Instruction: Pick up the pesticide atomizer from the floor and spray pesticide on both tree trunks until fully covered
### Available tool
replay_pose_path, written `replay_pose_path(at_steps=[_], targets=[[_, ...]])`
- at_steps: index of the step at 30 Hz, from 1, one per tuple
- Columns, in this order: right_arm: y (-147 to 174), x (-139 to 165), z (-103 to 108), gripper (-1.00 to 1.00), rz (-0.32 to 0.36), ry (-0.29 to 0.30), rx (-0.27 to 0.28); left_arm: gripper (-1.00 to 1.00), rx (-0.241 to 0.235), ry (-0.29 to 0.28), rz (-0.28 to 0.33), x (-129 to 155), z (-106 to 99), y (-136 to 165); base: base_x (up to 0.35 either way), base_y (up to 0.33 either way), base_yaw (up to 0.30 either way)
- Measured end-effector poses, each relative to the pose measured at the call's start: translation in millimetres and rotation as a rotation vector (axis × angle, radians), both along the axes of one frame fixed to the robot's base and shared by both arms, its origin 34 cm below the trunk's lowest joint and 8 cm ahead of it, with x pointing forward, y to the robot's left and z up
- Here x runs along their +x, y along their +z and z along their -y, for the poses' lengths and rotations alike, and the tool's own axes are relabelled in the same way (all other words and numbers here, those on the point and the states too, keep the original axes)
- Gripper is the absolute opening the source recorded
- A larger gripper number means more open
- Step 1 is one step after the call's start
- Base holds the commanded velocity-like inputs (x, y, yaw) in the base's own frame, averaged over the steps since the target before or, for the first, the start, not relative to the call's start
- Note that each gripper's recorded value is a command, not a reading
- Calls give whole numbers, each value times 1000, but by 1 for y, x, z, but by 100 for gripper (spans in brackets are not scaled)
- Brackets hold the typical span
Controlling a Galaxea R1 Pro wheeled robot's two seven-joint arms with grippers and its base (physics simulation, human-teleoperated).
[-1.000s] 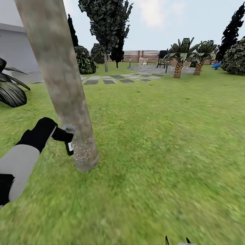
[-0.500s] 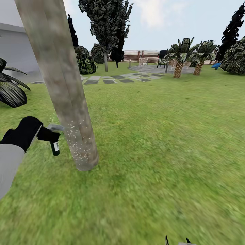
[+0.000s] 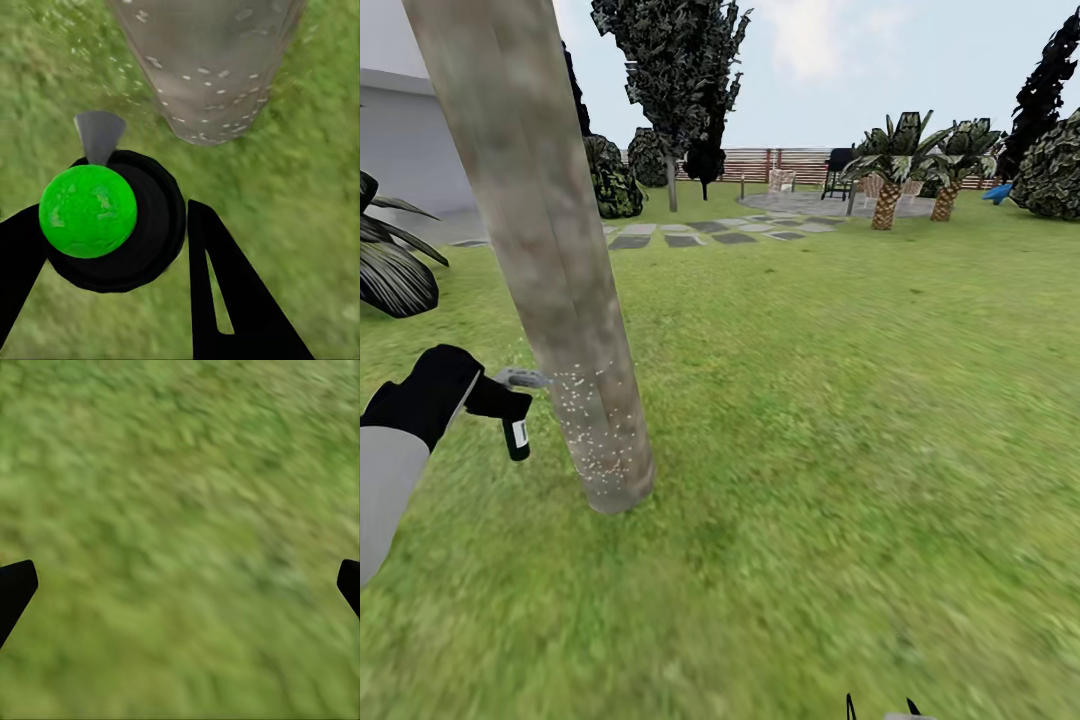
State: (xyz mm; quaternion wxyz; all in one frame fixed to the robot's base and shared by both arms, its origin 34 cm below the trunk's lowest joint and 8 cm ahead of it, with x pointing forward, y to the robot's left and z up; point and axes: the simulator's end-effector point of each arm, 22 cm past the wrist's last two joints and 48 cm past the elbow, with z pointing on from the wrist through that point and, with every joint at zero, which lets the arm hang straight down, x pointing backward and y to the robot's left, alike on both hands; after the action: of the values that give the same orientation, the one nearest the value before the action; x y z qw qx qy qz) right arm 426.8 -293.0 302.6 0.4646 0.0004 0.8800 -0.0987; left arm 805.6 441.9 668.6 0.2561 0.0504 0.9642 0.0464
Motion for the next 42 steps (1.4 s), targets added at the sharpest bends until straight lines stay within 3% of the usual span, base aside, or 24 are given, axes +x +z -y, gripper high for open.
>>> replay_pose_path(at_steps=[10,20,42], targets=[[0,0,0,100,2,0,0,-100,-3,-3,-68,-23,3,-42,1,1,0],[0,0,-1,100,2,0,2,-100,-5,-4,-66,-22,5,-42,-67,-153,168],[0,0,0,100,2,0,0,-100,-4,-4,-65,-22,6,-42,-8,-269,3]])
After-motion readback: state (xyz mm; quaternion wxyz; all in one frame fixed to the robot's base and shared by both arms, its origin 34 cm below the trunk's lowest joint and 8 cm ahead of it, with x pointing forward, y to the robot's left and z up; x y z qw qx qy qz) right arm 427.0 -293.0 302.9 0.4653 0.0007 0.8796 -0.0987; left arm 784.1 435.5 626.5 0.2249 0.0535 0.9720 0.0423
